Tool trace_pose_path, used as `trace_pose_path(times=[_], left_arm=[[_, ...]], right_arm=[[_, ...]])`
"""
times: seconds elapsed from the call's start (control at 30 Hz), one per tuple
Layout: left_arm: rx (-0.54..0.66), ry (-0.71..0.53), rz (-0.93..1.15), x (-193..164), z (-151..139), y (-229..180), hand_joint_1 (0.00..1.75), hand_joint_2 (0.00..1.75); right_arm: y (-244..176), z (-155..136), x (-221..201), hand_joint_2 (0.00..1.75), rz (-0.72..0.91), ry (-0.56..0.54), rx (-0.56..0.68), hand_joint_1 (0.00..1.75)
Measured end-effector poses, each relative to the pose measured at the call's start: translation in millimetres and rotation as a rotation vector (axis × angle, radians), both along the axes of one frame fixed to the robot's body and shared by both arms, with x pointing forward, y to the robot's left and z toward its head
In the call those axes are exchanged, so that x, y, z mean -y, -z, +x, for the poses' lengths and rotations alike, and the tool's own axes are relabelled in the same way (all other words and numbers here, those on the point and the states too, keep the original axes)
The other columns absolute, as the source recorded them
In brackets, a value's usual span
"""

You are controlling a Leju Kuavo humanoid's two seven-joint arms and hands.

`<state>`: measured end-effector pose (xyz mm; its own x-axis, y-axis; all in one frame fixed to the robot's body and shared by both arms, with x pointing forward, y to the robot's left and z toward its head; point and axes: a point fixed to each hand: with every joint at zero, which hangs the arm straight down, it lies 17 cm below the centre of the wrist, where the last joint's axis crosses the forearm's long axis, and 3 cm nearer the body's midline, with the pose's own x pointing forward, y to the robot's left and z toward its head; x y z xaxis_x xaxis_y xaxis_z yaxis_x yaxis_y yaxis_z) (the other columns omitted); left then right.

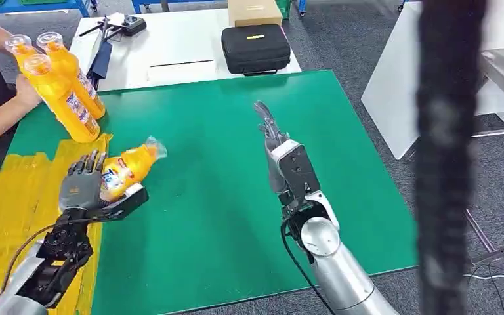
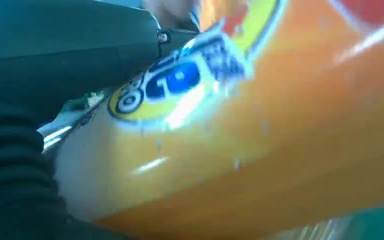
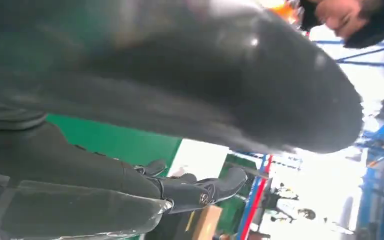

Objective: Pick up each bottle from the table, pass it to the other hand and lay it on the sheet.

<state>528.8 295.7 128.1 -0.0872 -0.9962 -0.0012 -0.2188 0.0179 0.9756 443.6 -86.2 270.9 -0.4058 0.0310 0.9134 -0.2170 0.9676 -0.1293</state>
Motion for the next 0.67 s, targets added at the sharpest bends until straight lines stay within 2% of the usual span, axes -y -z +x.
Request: trace_pose_path(times=[0.1, 0.23, 0.37, 0.43, 0.5, 0.6, 0.67], left_arm=[[0.120, 0.009, -0.058, 5.0, -1.7, -50.0, 0.00, 0.00], [0.249, 0.029, -0.141, 6.4, -12.5, -90.7, 0.00, 0.00], [0.556, 0.068, -0.413, -7.2, -46.7, -172.2, 0.00, 0.00], [0.606, 0.085, -0.468, -11.7, -54.0, -187.0, 0.00, 0.00], [0.724, 0.137, -0.582, -18.9, -74.7, -218.6, 0.00, 0.00], [0.794, 0.116, -0.620, -29.8, -90.5, -233.9, 0.00, 0.00], [0.772, 0.062, -0.631, -36.3, -89.6, -229.1, 0.00, 0.00]], right_arm=[[6.7, 1.0, 9.5, 0.00, -0.006, 0.016, -0.013, 0.00], [9.9, 2.0, 15.0, 0.00, -0.010, 0.027, -0.018, 0.00], [15.8, -1.5, 14.9, 0.00, -0.001, 0.005, -0.027, 0.00], [17.1, -2.4, 14.3, 0.00, 0.001, -0.002, -0.028, 0.00], [19.0, -4.1, 12.0, 0.00, 0.002, -0.021, -0.028, 0.00], [20.4, -4.8, 9.9, 0.00, 0.010, -0.037, -0.031, 0.00], [21.0, -4.5, 8.9, 0.00, 0.014, -0.044, -0.034, 0.00]])
